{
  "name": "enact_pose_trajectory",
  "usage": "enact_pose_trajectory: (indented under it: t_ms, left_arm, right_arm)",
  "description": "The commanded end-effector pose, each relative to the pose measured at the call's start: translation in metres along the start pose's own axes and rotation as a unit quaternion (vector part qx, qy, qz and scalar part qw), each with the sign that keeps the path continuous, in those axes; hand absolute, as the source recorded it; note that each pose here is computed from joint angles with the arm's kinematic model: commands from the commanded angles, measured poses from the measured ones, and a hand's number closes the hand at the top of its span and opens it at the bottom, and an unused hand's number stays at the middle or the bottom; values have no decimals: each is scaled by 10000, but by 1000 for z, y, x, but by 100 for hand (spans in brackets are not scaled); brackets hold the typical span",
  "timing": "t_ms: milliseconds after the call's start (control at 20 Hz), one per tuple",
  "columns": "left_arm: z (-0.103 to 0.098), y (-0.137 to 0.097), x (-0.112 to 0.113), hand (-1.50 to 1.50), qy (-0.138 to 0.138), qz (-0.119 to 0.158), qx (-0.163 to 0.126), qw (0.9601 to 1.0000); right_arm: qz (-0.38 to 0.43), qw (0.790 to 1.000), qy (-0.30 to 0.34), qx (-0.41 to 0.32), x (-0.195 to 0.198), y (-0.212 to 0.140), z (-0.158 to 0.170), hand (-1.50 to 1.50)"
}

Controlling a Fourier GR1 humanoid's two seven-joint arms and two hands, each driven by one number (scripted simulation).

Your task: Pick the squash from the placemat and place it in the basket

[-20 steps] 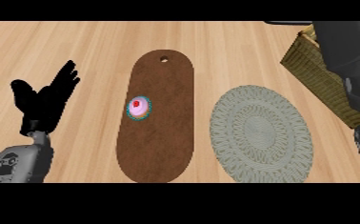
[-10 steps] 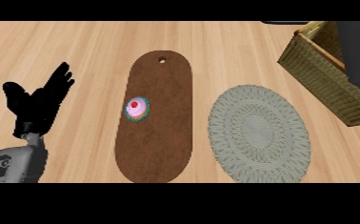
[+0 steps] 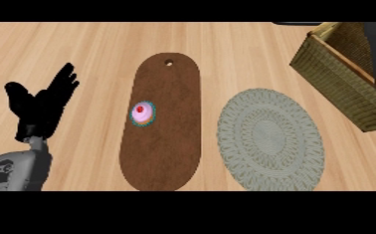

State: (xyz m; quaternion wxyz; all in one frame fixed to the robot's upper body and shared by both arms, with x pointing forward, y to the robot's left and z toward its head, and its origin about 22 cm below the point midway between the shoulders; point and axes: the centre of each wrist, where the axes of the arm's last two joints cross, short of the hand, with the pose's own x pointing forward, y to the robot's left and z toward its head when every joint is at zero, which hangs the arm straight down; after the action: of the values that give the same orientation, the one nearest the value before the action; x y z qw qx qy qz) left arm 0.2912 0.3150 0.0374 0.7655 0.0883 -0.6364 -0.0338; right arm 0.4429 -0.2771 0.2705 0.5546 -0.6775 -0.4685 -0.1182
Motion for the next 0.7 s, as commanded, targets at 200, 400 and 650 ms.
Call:
enact_pose_trajectory:
  t_ms: [200, 400, 650]
  left_arm:
    - [-4, 6, 7, 0, 13, -90, 11, 10000]
    - [3, -11, -12, 0, 4, -6, -56, 10000]
    - [-3, -1, -11, 0, -27, 14, 40, 10000]
  right_arm:
    - [-91, 9995, 292, -103, -47, 0, -39, -150]
    - [-444, 9990, 55, 9, -48, 9, -26, -150]
    - [-1363, 9860, 645, -711, -37, -21, -40, -150]
